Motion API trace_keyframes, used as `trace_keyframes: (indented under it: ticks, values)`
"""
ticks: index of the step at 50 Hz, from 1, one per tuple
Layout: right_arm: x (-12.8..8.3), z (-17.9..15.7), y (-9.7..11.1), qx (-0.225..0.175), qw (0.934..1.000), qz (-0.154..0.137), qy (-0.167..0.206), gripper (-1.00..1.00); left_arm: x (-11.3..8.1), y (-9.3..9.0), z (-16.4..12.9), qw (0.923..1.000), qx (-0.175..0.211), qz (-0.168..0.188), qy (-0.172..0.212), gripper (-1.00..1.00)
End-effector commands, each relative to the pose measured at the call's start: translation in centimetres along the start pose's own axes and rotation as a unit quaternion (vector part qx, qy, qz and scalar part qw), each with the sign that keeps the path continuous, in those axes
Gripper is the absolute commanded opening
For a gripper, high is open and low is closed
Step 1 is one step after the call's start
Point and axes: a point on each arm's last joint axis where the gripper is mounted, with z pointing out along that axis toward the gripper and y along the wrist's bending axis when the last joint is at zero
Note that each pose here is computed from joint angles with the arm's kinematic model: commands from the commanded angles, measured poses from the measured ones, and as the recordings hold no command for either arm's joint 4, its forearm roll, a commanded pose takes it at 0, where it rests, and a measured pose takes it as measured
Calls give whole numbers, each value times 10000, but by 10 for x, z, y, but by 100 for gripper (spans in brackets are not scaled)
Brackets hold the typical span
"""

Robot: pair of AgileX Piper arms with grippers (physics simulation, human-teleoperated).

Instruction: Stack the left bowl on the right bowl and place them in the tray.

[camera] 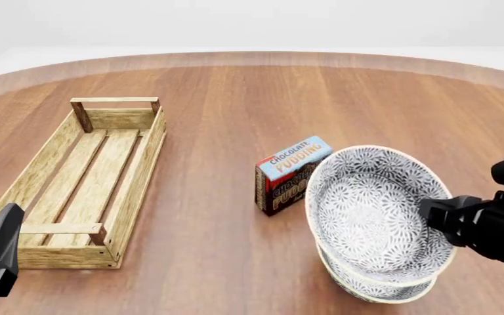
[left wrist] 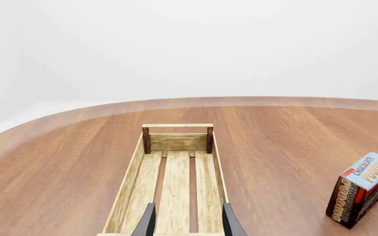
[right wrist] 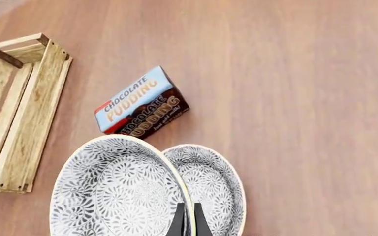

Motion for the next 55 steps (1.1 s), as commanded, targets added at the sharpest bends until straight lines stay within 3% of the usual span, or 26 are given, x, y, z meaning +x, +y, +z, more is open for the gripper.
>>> trace_keyframes:
  ticks: [1, 17, 47, 48, 55]
  values:
    - [10, 9, -5, 64, 9998, 178, 54, -100, 0, 0, 0, 10000, 0, 0, 0, 100]
    - [26, 9, -16, 230, 9989, 387, 88, -100, 0, 0, 0, 10000, 0, 0, 0, 100]
    - [21, 18, -20, 382, 9985, 392, 71, -100, 0, 0, 0, 10000, 0, 0, 0, 100]
    - [21, 18, -20, 388, 9984, 398, 68, 100, 0, 0, 0, 10000, 0, 0, 0, 100]
    - [13, 13, -19, 418, 9986, 333, 4, 100, 0, 0, 0, 10000, 0, 0, 0, 100]
